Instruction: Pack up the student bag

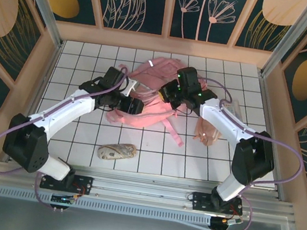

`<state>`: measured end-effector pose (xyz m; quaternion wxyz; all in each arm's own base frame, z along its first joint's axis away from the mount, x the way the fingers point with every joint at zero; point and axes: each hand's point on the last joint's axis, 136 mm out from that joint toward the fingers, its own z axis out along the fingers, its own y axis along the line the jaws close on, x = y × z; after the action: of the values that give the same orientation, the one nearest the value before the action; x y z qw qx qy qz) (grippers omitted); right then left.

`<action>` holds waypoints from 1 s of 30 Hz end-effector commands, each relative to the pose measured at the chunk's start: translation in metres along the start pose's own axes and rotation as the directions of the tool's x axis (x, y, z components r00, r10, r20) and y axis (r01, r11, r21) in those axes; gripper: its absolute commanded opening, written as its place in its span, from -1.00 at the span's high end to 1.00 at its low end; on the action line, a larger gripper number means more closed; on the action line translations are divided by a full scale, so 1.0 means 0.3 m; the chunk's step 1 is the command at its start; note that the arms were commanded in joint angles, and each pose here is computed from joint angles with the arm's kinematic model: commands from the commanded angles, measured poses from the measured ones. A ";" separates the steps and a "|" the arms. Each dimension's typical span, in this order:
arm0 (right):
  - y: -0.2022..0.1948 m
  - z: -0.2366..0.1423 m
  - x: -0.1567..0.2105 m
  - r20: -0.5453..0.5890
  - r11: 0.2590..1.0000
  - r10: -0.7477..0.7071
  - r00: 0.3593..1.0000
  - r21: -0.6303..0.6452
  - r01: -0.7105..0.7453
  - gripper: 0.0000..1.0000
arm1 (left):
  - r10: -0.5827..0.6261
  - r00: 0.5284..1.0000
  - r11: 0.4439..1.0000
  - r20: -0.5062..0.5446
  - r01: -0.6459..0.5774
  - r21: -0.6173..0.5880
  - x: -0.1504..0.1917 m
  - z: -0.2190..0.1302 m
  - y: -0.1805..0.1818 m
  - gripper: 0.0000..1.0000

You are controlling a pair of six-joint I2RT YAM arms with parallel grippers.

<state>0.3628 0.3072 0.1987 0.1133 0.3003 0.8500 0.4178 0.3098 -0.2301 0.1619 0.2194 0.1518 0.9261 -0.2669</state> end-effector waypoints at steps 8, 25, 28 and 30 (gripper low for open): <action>0.285 -0.127 0.035 0.003 0.969 -0.078 0.997 -0.235 0.076 1.00 | 0.023 1.000 1.000 0.017 -0.023 -0.013 -0.056 0.038 0.005 -0.30; 0.261 -0.122 0.030 -0.004 0.977 -0.080 0.997 -0.198 0.077 1.00 | 0.050 0.998 0.996 -0.026 -0.052 -0.069 -0.063 0.071 0.042 1.00; 0.229 -0.152 -0.004 0.012 0.983 -0.085 0.996 -0.161 0.086 1.00 | 0.070 0.995 0.982 -0.074 -0.082 -0.172 -0.022 0.054 0.111 1.00; 0.206 -0.187 -0.035 0.030 0.987 -0.093 0.995 -0.132 0.096 1.00 | 0.068 0.995 0.975 -0.079 -0.083 -0.204 -0.003 0.035 0.146 1.00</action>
<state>0.3682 0.3041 0.2165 0.1190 0.2932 0.8520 0.4172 0.3258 -0.2364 0.1464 0.2093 0.1885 0.9312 -0.2316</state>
